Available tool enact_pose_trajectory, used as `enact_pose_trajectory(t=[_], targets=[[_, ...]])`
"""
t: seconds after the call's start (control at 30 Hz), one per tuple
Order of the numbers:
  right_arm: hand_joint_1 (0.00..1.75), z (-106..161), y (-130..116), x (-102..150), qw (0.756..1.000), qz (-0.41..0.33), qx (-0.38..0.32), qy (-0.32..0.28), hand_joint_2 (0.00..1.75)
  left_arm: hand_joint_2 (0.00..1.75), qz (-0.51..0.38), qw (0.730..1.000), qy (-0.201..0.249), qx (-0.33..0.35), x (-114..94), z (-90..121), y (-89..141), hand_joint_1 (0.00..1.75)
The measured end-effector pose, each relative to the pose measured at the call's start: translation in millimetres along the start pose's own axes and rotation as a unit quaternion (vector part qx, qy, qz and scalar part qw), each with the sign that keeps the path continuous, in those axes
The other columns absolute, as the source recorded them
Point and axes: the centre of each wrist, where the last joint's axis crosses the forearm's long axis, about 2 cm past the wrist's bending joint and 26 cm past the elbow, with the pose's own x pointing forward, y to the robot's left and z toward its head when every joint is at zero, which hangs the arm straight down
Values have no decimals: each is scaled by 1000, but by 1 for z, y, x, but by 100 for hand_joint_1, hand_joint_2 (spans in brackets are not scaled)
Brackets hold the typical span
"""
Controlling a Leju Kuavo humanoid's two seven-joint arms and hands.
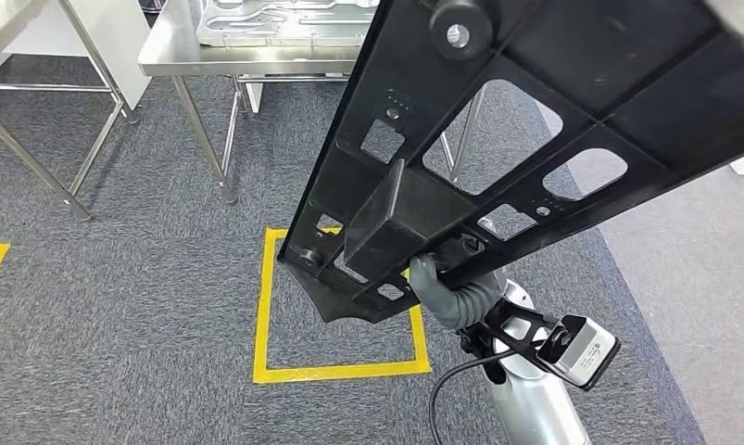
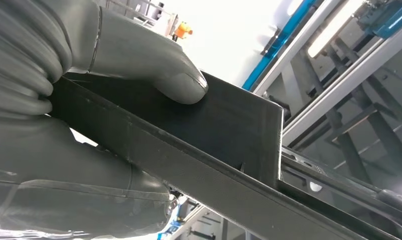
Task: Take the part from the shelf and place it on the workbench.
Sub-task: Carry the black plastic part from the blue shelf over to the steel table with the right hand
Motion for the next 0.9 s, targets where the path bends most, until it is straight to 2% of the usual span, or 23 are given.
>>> enact_pose_trajectory(t=[0.9], targets=[[175,-1,2,-1,1000,0,-6,-2,175,175,6,1000,-2,-12,3,-1,4,0]])
